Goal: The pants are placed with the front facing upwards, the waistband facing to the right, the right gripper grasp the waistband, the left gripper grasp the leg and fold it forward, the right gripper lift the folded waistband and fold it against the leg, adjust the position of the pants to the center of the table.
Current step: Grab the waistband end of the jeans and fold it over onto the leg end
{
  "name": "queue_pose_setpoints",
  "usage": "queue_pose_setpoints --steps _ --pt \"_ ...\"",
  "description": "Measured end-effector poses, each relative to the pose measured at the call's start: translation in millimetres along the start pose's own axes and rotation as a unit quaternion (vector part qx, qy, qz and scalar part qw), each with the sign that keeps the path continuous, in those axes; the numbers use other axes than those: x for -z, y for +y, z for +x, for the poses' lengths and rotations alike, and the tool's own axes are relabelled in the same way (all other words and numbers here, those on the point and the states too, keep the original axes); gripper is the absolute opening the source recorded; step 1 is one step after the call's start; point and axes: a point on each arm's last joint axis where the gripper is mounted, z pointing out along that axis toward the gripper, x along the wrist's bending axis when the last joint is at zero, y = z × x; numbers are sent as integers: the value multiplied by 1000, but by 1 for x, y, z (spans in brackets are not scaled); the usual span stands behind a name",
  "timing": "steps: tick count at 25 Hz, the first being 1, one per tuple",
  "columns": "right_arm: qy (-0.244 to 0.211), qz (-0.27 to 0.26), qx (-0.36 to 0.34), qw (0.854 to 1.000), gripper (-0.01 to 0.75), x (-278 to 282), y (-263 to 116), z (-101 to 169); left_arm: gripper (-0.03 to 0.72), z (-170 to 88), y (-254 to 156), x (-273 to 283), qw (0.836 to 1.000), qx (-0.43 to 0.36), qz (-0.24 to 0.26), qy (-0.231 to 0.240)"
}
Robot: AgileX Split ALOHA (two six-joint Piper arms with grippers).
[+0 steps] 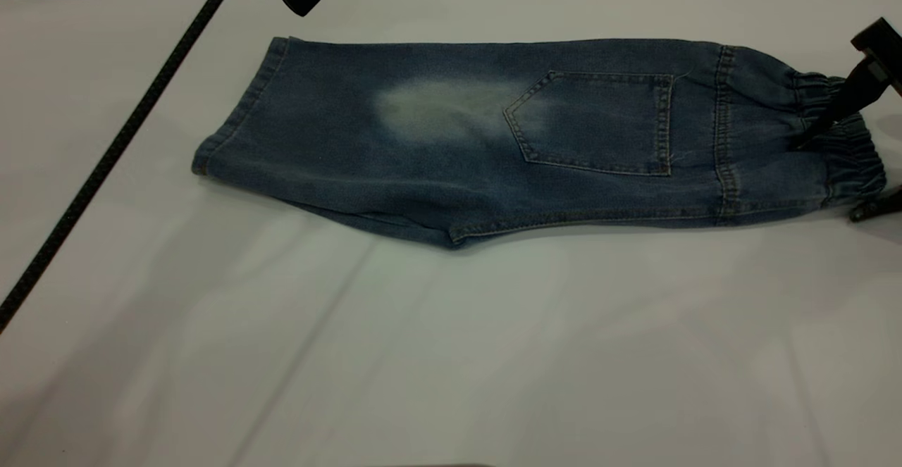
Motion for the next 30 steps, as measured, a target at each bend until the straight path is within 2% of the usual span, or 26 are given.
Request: queue_pose_setpoints --steps 3,5,8,9,12,15,19,22,30 --pt "11 -17 28 999 473 0 3 2 323 0 0 0 1000 0 2 -1" --pt "16 -23 37 999 359 0 4 3 323 0 0 0 1000 0 2 -1" --pt "25 -26 57 998 148 0 5 5 323 0 -1 0 1000 1 2 -1" --pt "31 -28 65 997 103 0 5 6 323 0 -2 -1 1000 1 4 -2" --pt "64 -33 87 994 90 1 5 12 323 -1 -7 -11 1000 3 17 -6" --pt "124 -35 103 986 90 3 4 22 323 -4 -13 -28 999 15 35 -20" --pt "221 -30 132 966 90 9 0 39 323 -7 -17 -45 998 39 39 -36" --pt "275 -25 146 950 90 14 -3 48 323 -9 -18 -58 998 46 28 -43" --pt "289 -40 194 937 90 29 -9 63 323 -45 -20 -102 997 32 9 -73"
